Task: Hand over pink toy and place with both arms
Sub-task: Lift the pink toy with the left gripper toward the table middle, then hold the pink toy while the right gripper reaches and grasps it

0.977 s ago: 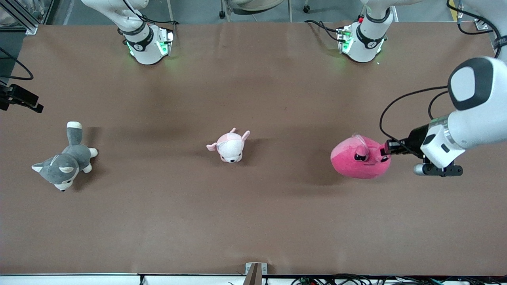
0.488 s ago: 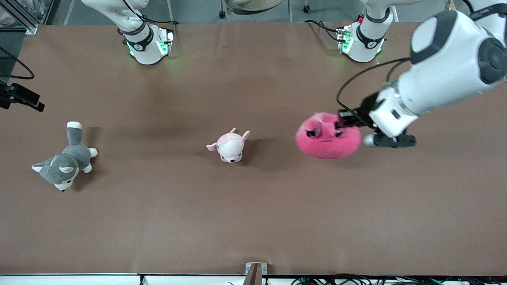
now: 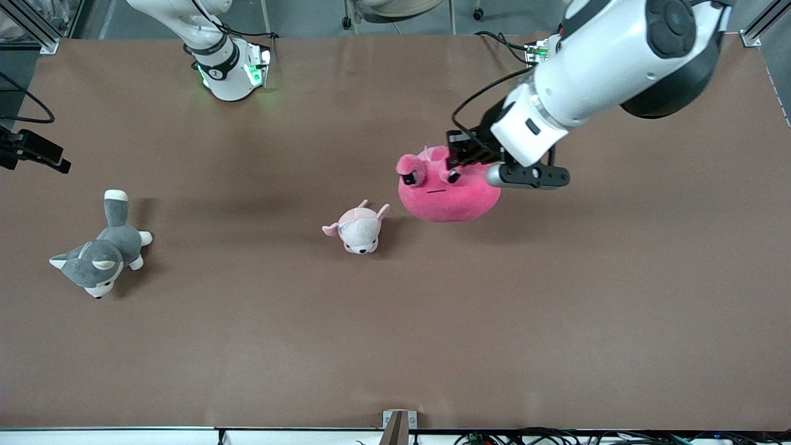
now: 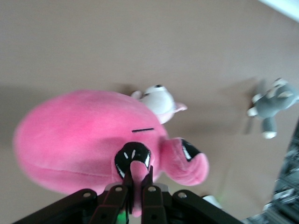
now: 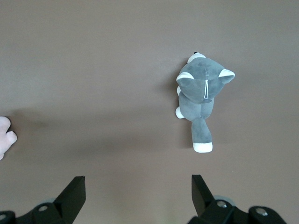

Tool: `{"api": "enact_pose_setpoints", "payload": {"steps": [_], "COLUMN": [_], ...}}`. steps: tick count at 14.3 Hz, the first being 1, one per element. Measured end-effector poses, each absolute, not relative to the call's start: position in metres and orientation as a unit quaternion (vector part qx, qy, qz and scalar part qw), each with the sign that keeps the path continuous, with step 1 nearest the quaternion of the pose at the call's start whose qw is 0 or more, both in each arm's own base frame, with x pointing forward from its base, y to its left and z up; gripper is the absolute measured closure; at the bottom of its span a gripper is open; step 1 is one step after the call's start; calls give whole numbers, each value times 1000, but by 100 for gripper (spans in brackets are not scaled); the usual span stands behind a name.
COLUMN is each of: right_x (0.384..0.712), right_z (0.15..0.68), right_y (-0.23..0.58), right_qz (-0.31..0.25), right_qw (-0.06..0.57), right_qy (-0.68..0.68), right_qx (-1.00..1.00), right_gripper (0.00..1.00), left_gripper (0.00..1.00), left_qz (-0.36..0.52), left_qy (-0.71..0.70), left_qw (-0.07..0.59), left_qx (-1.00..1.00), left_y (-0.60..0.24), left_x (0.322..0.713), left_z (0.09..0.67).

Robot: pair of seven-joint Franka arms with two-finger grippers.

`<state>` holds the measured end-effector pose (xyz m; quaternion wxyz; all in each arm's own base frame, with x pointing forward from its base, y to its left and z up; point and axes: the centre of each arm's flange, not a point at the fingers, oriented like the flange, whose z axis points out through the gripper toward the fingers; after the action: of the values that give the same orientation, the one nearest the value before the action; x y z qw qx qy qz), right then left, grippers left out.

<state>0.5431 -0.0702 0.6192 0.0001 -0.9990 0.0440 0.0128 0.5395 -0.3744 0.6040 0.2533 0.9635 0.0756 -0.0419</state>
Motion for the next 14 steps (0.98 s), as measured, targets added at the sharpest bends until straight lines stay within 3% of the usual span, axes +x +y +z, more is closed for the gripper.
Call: {"api": "enact_pose_setpoints", "payload": {"steps": [5, 10, 11, 13, 14], "right_x": [545, 546, 546, 549, 552], "right_z": [619, 624, 625, 621, 616], "right_y": [-22, 25, 31, 47, 54], "right_qz": [20, 16, 17, 24, 30], "right_qw": [5, 124, 147, 200, 223], "right_qy": [3, -13, -15, -17, -18], "right_qx": [-1000, -992, -989, -979, -974], "right_gripper": [0, 1, 6, 25, 25], "left_gripper": [91, 91, 91, 91, 91], "left_qz": [-36, -44, -44, -46, -46], "left_qy": [128, 166, 168, 174, 179], "left_qw": [310, 344, 349, 358, 365], "left_qx": [942, 923, 921, 916, 913], "left_y": [-452, -492, -497, -504, -509], "left_x": [513, 500, 499, 500, 500], "left_z": [608, 601, 598, 594, 595]}}
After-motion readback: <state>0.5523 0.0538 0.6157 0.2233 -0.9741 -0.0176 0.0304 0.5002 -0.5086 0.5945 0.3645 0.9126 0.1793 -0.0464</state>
